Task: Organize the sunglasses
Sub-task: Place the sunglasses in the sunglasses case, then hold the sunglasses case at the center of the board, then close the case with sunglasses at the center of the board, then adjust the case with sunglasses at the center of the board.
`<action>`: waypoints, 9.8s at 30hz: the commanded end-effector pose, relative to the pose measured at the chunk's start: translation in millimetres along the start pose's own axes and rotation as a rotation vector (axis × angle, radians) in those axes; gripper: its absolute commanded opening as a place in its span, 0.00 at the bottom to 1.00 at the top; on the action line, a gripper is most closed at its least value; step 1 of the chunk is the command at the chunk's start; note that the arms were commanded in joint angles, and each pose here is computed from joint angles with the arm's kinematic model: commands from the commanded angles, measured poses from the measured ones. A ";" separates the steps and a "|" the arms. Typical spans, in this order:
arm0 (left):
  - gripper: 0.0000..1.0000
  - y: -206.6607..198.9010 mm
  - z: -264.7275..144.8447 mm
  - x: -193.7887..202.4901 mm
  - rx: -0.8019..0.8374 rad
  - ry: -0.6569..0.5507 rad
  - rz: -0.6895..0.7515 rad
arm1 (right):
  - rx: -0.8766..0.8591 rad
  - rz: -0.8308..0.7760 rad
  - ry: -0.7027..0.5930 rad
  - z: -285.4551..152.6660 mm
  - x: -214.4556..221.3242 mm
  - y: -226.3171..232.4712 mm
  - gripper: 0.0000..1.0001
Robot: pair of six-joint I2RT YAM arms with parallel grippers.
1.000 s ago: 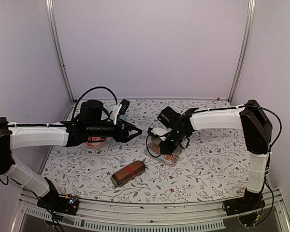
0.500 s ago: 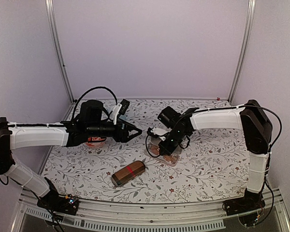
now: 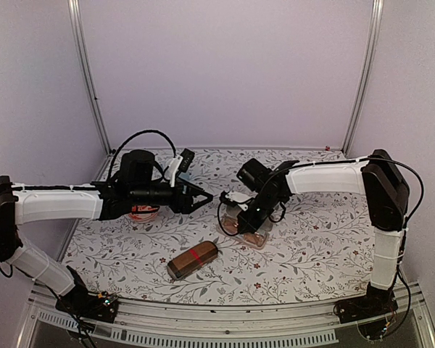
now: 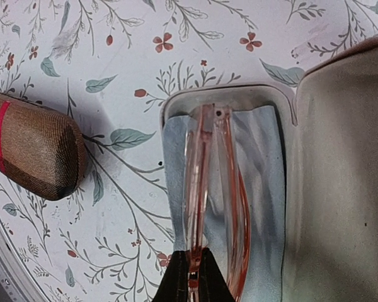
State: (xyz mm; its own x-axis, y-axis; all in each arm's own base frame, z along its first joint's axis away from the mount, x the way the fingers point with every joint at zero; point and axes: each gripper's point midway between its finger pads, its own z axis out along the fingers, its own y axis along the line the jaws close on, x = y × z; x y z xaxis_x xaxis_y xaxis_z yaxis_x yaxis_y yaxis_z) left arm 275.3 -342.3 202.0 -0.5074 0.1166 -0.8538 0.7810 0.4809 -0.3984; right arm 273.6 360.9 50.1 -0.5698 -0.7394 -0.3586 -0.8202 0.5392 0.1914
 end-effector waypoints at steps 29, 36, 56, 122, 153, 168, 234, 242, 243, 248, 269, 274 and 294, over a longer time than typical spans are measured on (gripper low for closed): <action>0.64 3.2 -2.2 -6.1 -0.006 -0.023 0.013 | -0.138 -0.024 0.012 3.4 3.4 0.9 0.02; 0.64 4.5 -1.4 -4.5 -0.009 -0.020 0.010 | -0.167 -0.030 0.011 3.8 3.5 5.4 0.02; 0.64 4.0 -3.1 -4.0 -0.009 -0.021 0.011 | -0.113 -0.015 0.027 8.6 5.3 -4.7 0.23; 0.78 50.9 94.6 145.3 -0.061 0.466 0.041 | -0.121 0.244 -0.256 -56.7 -4.3 -60.0 0.31; 0.65 51.7 110.3 188.8 -0.246 0.499 0.098 | -0.098 0.234 -0.214 -38.9 8.6 -19.4 0.10; 0.65 46.8 107.1 196.5 -0.254 0.483 0.072 | -0.122 0.256 -0.174 -20.7 26.8 3.5 0.10; 0.72 67.0 86.3 155.7 -0.249 0.362 -0.139 | -0.014 0.517 -0.248 -39.3 82.2 -45.1 0.53; 0.74 44.2 83.7 137.2 -0.149 0.298 -0.173 | -0.021 0.520 -0.253 -41.5 82.2 -43.6 0.57; 0.75 44.6 83.8 136.3 -0.149 0.296 -0.174 | -0.024 0.520 -0.256 -42.5 81.7 -43.3 0.57; 0.75 45.7 92.4 131.5 -0.141 0.290 -0.165 | -0.037 0.525 -0.257 -43.1 81.8 -40.9 0.59; 0.69 -44.3 122.3 159.2 0.216 0.420 -0.053 | 0.044 0.552 -0.281 -61.0 85.2 -59.9 0.60; 0.69 -81.6 123.7 159.2 0.372 0.437 0.013 | 0.150 0.569 -0.279 -74.2 89.0 -75.2 0.60; 0.75 -50.0 96.8 104.6 -0.006 0.322 0.202 | 0.332 0.569 -0.425 -126.8 76.4 -97.2 0.66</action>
State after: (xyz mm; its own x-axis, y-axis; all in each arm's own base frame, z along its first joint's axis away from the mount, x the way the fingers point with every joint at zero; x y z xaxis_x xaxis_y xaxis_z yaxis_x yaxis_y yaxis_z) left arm 177.2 -458.2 69.3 -0.4449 0.5589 -0.6998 0.8944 0.2378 -0.3787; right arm 292.3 200.1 84.4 -0.8415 -0.1664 -0.5139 -0.3004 0.9349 0.1892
